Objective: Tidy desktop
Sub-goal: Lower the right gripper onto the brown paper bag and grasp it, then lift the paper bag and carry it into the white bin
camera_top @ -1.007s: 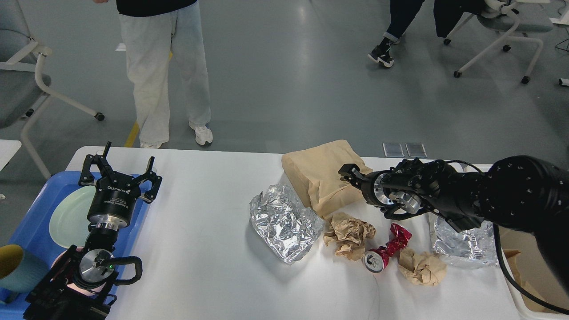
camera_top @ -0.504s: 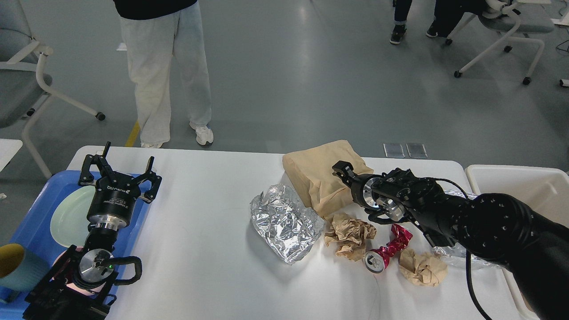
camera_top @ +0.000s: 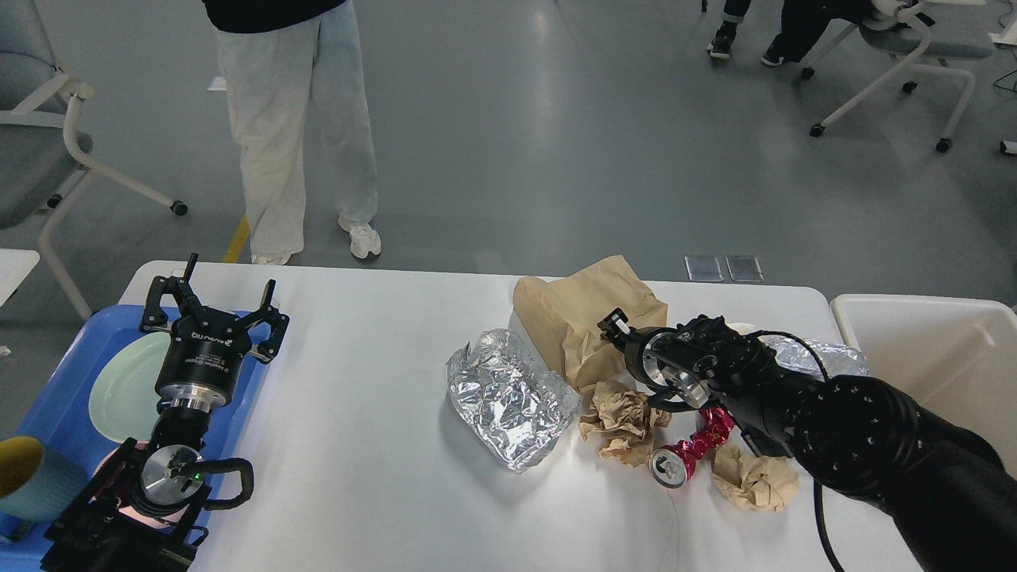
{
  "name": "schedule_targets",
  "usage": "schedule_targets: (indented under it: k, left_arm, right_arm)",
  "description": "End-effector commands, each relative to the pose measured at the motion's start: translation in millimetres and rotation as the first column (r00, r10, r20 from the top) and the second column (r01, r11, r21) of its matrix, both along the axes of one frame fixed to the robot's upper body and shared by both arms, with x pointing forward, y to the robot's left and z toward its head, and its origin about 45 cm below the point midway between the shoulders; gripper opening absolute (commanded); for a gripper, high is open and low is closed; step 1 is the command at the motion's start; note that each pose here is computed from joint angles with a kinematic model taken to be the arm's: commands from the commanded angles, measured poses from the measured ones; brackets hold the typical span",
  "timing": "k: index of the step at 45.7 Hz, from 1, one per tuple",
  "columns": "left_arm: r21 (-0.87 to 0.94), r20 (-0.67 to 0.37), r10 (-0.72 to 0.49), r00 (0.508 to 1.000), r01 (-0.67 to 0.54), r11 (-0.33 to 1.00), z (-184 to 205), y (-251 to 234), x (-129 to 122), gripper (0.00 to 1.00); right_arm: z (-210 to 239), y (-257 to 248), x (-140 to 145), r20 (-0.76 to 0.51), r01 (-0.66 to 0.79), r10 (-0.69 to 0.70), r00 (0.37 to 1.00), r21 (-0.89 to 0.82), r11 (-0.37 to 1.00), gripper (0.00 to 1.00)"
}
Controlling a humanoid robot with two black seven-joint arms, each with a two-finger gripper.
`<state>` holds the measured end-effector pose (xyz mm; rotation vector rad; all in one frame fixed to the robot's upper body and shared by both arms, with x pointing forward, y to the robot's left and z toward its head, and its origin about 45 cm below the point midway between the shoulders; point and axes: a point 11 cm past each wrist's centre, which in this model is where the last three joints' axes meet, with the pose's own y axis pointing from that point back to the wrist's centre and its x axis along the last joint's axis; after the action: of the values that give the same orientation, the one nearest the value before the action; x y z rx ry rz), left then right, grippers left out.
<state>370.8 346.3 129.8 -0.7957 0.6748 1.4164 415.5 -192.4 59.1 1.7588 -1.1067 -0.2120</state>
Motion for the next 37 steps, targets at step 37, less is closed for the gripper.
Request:
schedule_targets:
  k: [37]
  left_arm:
    - [0.000, -0.001, 0.000, 1.000, 0.000, 1.000, 0, 0, 0, 0.96]
  right_arm:
    - [79, -6, 34, 0.029, -0.048, 0.047, 0.998, 0.014, 0.999, 0.00]
